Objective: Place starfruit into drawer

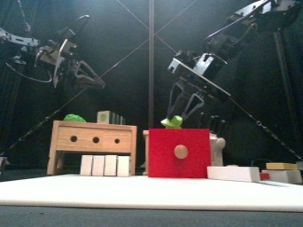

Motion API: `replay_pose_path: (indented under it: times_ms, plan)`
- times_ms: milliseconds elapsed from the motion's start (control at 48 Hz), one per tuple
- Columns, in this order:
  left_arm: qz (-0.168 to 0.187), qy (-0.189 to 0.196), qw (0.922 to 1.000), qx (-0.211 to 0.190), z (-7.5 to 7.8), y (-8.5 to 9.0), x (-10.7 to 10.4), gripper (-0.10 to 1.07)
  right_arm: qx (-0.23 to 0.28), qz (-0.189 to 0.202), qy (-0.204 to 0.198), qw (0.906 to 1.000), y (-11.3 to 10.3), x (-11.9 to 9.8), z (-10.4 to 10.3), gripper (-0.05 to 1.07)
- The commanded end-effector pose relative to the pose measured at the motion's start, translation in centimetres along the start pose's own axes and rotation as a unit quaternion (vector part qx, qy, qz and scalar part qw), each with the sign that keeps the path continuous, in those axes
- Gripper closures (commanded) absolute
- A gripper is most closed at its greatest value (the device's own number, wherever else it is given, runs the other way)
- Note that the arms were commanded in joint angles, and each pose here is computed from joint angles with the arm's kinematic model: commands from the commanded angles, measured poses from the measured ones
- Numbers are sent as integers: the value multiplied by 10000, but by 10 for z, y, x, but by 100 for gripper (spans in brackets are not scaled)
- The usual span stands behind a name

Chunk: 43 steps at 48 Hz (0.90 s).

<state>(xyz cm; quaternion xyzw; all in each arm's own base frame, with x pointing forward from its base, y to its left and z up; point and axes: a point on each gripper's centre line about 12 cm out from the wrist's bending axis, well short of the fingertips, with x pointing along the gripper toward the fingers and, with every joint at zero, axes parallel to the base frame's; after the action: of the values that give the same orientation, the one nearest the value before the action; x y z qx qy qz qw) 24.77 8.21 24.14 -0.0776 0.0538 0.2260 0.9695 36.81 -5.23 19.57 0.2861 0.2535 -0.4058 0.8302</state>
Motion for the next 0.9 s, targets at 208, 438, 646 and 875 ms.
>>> replay_pose_path:
  times_ms: [208, 438, 646, 875]
  plan:
    - [2, -111, 9999, -1, 6, -1, 1, 54, 92, -41, -49, 9999, -5, 1, 7, 22]
    - [-2, -112, 9999, 6, 6, -1, 1, 54, 147, -75, -69, 9998, -8, 2, 11, 18]
    - [-2, -112, 9999, 6, 6, -1, 1, 54, 156, 42, -137, 9998, -2, -3, 16, 18]
    - [19, -385, 9993, -40, 23, -3, 5, 54, -14, 508, -113, 9986, 16, -33, 4, 19]
